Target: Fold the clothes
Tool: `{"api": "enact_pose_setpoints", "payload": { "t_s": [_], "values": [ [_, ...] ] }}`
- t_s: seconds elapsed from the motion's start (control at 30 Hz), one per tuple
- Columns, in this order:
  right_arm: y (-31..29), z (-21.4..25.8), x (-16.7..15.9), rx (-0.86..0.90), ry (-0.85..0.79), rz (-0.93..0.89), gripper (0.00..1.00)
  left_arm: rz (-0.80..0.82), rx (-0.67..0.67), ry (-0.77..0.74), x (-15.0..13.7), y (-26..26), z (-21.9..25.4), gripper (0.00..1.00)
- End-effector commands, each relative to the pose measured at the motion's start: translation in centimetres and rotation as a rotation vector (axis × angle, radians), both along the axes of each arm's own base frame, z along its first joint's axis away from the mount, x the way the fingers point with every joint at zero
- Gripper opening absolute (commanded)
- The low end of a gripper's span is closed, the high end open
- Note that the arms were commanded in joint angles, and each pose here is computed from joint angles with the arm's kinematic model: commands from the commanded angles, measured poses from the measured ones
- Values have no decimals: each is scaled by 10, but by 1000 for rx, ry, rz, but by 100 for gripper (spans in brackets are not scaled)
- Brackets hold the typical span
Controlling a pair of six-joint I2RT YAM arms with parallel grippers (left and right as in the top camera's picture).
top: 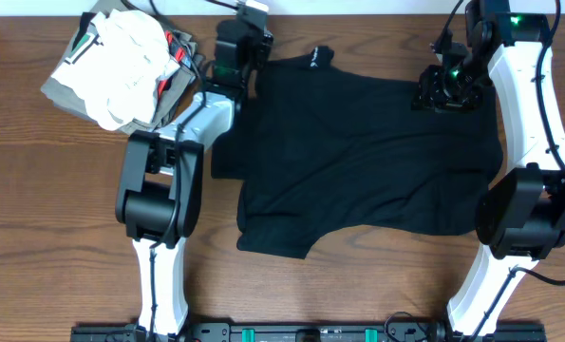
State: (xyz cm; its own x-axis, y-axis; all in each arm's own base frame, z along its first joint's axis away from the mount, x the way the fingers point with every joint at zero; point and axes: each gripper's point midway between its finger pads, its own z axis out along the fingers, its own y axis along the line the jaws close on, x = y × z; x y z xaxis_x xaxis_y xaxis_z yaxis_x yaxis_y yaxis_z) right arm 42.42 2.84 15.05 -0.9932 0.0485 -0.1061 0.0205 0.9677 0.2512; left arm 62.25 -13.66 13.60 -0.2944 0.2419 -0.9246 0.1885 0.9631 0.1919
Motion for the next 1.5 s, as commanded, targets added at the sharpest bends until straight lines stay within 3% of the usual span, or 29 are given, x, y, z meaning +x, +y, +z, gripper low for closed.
{"api": "enact_pose_setpoints", "payload": {
  "t_s": [0.0, 0.17, 0.3, 0.53, 0.6, 0.77, 0.97, 1.1, 1.27, 1.47],
  "values": [
    [4, 7, -1, -4, -20, 18, 50, 34, -43, -28, 3, 10, 24, 98],
    [4, 7, -2, -4, -17, 17, 45, 37, -56, 91, -14, 10, 17, 98],
    [4, 9, -2, -4, -22, 17, 38, 4, -21, 252, -56, 4, 27, 98],
    [-9, 39, -15, -75, -60, -68, 40, -1, -9, 394, -138, 11, 86, 98],
    [-30, 61, -30, -177, -75, -197, 40, 71, -107, 453, -166, 19, 99, 98],
    [-42, 105, -62, -220, -134, -334, 40, 196, -205, 616, -222, 35, 99, 98],
    [-54, 130, -119, -286, -88, -426, 46, 270, -202, 832, -274, 43, 77, 98],
    [-51, 121, -146, -268, -49, -454, 58, 224, -225, 970, -301, 33, 63, 98],
    [-50, 87, -178, -270, 12, -503, 57, 169, -278, 1129, -330, 18, 36, 98],
    [-46, 38, -202, -246, 65, -564, 61, 284, -296, 1305, -369, 25, -13, 92]
  ]
}}
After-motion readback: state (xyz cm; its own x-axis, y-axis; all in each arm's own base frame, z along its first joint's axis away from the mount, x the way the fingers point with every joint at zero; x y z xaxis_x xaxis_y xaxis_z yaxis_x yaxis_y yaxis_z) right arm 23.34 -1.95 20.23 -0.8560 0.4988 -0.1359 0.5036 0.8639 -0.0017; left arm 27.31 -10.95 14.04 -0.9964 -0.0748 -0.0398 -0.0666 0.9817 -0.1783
